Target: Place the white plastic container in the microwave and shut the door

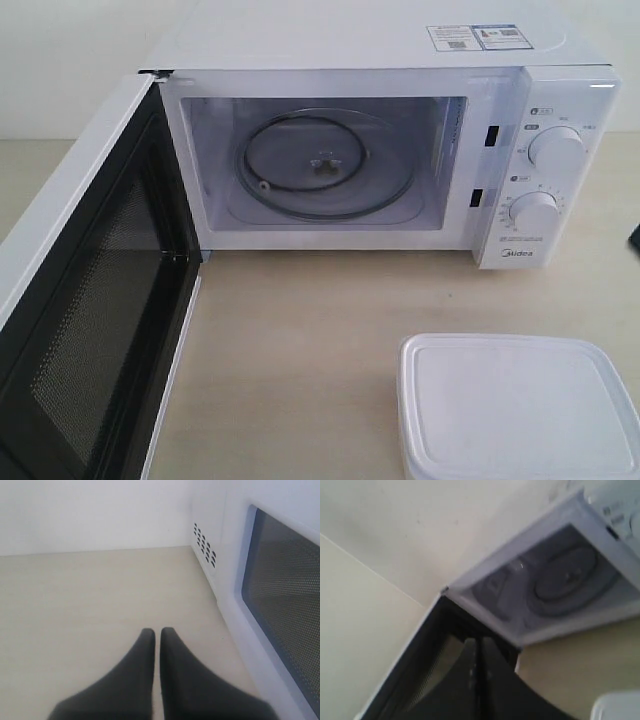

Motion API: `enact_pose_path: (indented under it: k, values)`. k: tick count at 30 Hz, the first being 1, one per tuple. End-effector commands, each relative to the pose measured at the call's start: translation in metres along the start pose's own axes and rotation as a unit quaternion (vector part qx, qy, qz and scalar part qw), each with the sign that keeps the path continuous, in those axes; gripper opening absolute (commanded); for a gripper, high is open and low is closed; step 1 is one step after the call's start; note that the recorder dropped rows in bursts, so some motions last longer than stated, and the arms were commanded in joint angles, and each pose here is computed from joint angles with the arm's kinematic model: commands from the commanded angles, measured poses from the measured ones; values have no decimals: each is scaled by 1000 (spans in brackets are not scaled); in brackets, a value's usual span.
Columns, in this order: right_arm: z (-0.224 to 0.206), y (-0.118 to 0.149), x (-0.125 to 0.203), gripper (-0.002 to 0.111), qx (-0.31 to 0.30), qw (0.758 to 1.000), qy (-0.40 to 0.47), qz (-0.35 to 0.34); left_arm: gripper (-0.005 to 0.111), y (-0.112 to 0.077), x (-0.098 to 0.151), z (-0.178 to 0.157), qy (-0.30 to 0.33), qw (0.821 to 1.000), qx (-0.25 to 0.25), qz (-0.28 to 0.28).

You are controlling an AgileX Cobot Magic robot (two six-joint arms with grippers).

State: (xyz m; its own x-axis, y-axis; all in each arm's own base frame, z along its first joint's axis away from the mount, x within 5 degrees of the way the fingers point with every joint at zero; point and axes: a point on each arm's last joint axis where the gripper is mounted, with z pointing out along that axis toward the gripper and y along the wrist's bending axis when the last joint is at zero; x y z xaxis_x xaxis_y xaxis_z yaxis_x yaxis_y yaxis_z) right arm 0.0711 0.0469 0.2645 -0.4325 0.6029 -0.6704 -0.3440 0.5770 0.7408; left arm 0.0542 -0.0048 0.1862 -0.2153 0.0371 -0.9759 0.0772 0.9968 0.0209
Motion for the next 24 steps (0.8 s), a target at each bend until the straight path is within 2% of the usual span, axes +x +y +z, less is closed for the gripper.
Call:
enact_pose_path:
  k: [1,4,8,14,24]
  values:
    - [8,-20,33,0,14,992,82,94,4,0,1,0,-1,1000,0,-8]
    - [9,-25,47,0,7,980,117,162,4,0,1,0,-1,1000,0,-8]
    - [11,-23,56,0,3,969,157,193,4,0,1,0,-1,1000,0,-8]
    - [12,-20,67,0,2,960,211,184,4,0,1,0,-1,1000,0,-8]
    - [22,-26,85,0,58,950,270,145,4,0,1,0,-1,1000,0,-8]
